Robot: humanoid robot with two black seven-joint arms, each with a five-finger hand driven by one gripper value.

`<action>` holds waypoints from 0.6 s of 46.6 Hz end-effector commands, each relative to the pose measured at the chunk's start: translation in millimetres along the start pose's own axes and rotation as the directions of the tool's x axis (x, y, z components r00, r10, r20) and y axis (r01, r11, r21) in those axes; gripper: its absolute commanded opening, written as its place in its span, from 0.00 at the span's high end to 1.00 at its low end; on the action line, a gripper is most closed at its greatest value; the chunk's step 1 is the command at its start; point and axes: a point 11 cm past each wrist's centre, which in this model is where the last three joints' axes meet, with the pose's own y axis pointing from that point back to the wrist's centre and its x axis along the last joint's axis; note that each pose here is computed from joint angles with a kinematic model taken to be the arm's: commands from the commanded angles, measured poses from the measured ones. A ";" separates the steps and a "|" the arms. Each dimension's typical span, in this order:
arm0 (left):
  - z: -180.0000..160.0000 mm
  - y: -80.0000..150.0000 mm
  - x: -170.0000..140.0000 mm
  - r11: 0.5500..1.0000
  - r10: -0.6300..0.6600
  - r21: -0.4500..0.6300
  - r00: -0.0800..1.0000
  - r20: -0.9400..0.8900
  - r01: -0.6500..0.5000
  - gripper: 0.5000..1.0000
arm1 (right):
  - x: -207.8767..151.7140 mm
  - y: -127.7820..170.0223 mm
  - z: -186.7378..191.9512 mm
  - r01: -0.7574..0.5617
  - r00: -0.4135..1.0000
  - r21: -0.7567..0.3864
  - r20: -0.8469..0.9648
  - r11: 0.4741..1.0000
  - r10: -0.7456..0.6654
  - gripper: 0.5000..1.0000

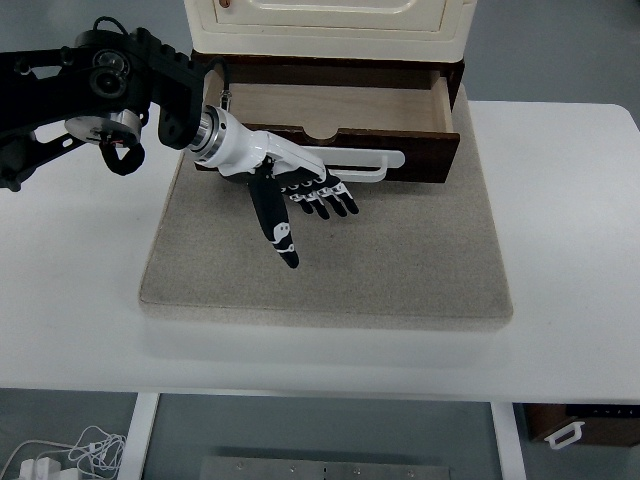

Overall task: Close drawer under combined cabinet
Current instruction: 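Push the brown drawer front toward the cabinet with the left hand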

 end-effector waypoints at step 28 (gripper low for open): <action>-5.6 2.3 19.2 0.997 0.072 0.032 0.997 0.007 -0.072 0.00 | 0.0 0.0 0.0 0.000 1.000 0.000 0.000 1.000 0.000 0.10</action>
